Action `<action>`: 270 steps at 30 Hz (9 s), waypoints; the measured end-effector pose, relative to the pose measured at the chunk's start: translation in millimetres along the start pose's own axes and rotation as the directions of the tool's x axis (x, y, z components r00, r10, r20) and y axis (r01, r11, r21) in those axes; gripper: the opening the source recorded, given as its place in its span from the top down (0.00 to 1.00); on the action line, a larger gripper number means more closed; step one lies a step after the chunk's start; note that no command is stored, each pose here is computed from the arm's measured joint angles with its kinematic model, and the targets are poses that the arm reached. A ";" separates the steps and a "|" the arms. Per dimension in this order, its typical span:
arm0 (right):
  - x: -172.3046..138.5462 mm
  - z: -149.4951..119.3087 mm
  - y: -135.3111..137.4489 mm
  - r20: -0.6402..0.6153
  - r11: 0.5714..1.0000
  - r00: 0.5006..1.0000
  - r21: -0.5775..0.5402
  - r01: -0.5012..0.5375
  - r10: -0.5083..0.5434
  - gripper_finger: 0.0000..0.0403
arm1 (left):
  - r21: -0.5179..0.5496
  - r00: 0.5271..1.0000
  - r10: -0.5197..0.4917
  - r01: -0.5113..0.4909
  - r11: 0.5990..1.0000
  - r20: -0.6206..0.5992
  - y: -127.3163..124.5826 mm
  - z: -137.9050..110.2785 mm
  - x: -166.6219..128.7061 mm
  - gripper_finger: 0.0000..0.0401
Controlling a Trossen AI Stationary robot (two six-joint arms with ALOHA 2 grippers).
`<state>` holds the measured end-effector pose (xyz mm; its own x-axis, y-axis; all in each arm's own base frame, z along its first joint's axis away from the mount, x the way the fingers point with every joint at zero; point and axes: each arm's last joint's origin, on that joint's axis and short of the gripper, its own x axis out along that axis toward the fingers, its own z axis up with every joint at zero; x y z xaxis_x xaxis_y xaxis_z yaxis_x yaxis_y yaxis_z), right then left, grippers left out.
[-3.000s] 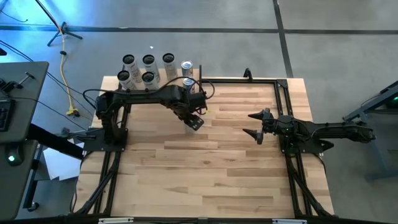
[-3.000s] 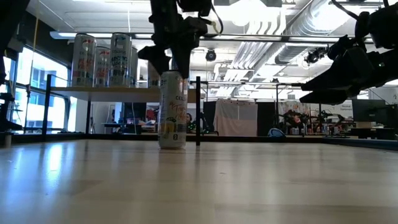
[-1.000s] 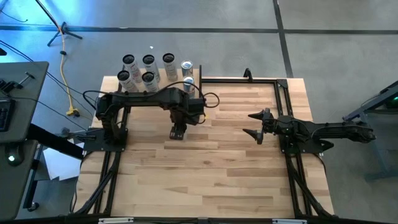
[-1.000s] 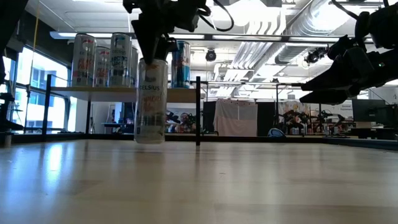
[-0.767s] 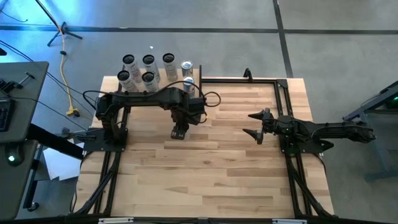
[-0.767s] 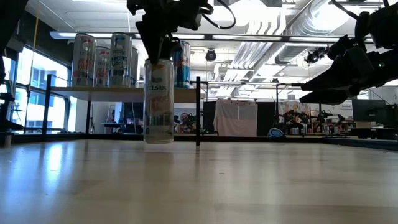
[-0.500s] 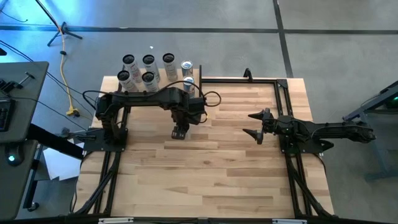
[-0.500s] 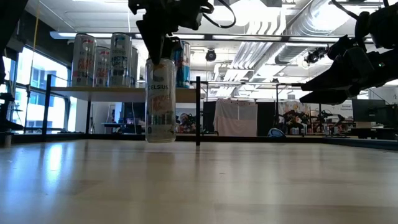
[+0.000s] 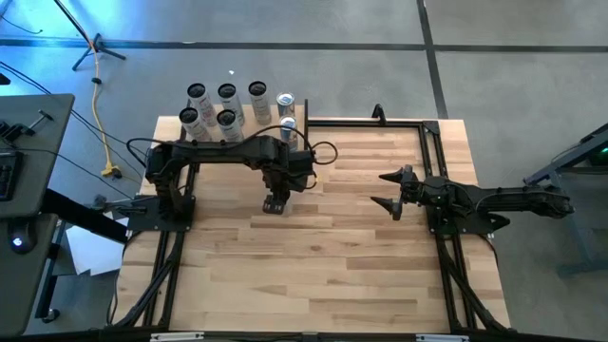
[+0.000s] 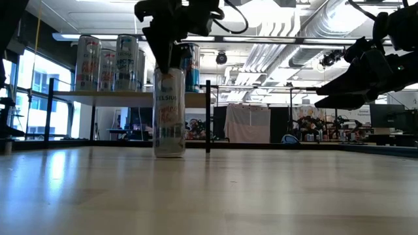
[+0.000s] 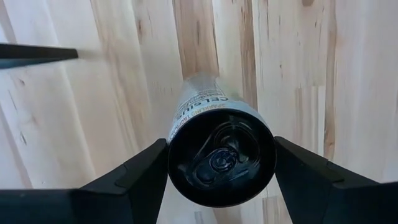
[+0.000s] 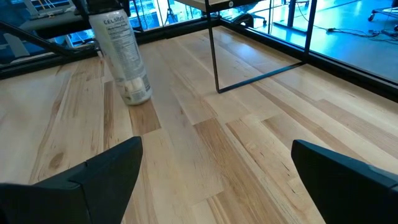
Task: Place canned beverage on shelf
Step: Put the white yellow soda can on the shelf aligned with the other white yellow soda can
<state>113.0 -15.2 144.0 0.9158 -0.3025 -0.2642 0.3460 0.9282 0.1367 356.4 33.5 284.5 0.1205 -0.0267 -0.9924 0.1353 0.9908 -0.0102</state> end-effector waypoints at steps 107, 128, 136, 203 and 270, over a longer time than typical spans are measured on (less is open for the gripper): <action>0.0 0.1 0.0 0.000 1.000 1.000 0.000 0.000 0.000 0.01 | -0.923 0.137 0.915 -0.008 0.384 0.380 -176.6 -46.6 130.7 0.19; 0.0 0.1 0.0 0.000 1.000 1.000 0.000 0.000 0.000 0.01 | -0.961 0.053 0.959 0.023 0.277 0.277 -144.2 -46.9 171.0 0.19; 0.0 0.1 0.0 0.000 1.000 1.000 0.000 0.000 0.000 0.01 | -0.974 0.045 0.974 0.058 0.221 0.224 -126.2 -40.8 171.4 0.19; 0.0 0.1 0.0 0.000 1.000 1.000 0.000 0.000 0.000 0.01 | -0.997 -0.002 0.998 -0.046 0.067 0.067 -71.6 -58.9 18.1 0.51; 0.0 0.1 0.0 0.000 1.000 1.000 0.000 0.000 0.000 0.01 | -0.980 0.007 0.981 -0.045 -0.195 -0.195 26.9 -48.1 11.2 0.36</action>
<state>113.0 -15.2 144.1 0.9159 -0.3026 -0.2639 0.3462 0.9281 0.1370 314.1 66.2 267.1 -0.0585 0.9975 -0.0407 -0.9954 -0.0614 -0.0736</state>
